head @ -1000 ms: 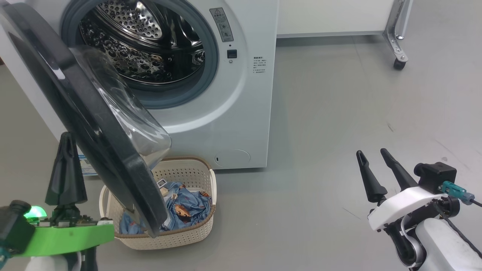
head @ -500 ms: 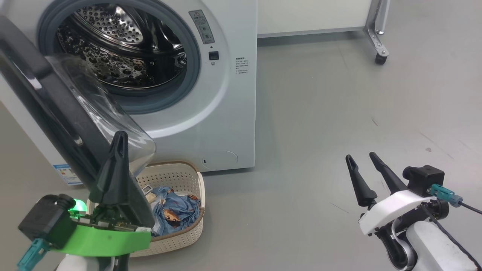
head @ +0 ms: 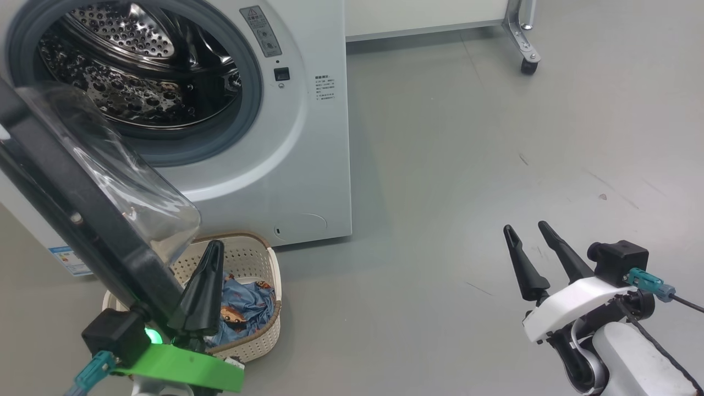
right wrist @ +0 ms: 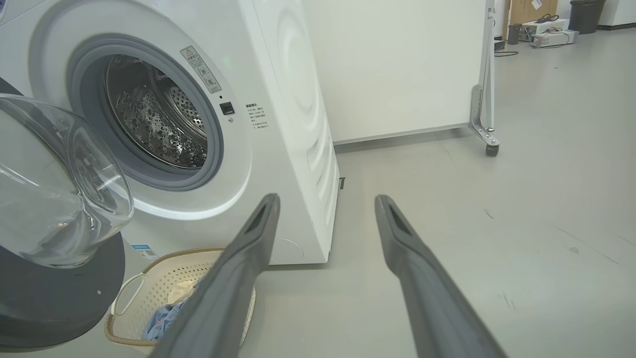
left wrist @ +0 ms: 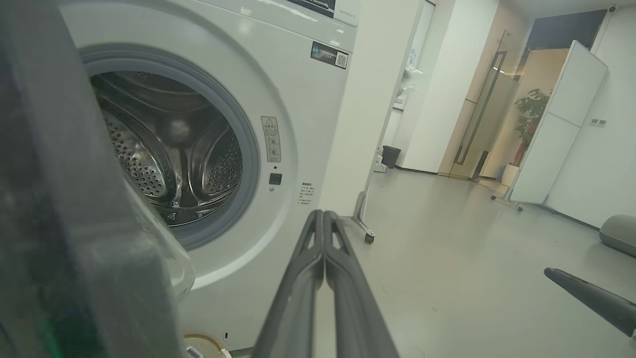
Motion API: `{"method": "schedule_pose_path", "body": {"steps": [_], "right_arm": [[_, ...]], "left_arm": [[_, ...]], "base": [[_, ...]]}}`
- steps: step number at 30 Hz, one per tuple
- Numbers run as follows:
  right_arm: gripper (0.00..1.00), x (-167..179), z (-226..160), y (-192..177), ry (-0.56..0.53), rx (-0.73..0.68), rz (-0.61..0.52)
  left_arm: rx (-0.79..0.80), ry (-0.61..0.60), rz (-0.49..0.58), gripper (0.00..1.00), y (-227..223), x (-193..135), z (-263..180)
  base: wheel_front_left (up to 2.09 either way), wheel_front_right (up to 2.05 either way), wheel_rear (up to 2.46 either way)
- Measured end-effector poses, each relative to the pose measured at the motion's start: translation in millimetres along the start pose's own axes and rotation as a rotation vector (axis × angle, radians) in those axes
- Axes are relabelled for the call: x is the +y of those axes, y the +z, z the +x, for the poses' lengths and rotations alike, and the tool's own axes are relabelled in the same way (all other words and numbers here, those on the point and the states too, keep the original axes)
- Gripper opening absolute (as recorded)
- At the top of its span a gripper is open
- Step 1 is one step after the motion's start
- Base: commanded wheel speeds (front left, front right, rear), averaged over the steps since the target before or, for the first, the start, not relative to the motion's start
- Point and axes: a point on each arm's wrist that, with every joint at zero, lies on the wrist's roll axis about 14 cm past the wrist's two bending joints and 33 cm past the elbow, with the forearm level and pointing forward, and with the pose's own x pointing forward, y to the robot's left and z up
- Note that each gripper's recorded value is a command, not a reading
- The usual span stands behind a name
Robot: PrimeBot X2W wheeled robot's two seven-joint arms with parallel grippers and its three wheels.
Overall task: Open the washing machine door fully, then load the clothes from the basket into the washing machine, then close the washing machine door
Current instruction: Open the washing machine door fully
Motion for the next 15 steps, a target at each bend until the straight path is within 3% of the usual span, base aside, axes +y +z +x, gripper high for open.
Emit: {"method": "schedule_pose_path", "body": {"steps": [15], "right_arm": [[1.00, -6.7, 0.5, -0.9, -0.020, 0.002, 0.004]], "left_arm": [[0.106, 0.128, -0.037, 0.00, -34.0, 38.9, -8.5]], "base": [[0.00, 0.00, 0.00]]}}
